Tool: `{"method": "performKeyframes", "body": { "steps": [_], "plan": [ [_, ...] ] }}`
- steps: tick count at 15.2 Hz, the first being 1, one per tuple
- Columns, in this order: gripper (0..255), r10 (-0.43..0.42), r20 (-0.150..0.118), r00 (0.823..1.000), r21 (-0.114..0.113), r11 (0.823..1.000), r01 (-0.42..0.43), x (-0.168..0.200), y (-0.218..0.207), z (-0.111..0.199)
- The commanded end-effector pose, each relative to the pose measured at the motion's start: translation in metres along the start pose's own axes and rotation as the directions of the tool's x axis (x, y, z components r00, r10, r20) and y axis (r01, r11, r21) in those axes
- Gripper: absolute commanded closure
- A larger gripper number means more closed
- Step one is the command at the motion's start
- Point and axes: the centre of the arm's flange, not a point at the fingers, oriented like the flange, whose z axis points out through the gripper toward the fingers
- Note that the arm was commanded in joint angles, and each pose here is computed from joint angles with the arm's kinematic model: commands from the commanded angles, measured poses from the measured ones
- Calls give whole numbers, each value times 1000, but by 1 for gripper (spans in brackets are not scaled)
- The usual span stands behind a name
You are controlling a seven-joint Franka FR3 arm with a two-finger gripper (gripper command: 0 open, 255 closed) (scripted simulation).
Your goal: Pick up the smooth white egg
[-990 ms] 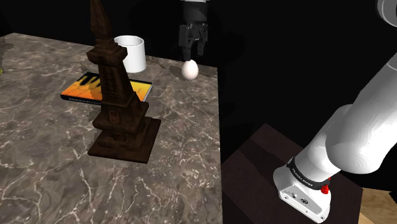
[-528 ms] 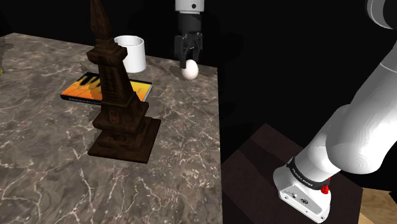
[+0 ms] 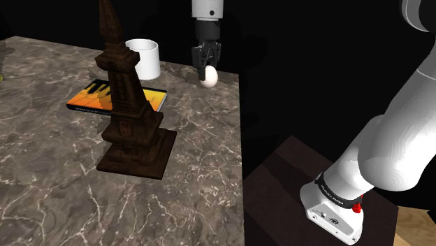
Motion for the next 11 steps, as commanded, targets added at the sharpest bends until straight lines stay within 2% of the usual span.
{"method": "performKeyframes", "body": {
  "steps": [1,5,11],
  "plan": [
    [255,0,1,1000,0,1000,0,0,0,0],
    [255,0,1,1000,0,1000,0,0,0,0],
    [255,0,1,1000,0,1000,0,-6,-3,-31]
  ]
}}
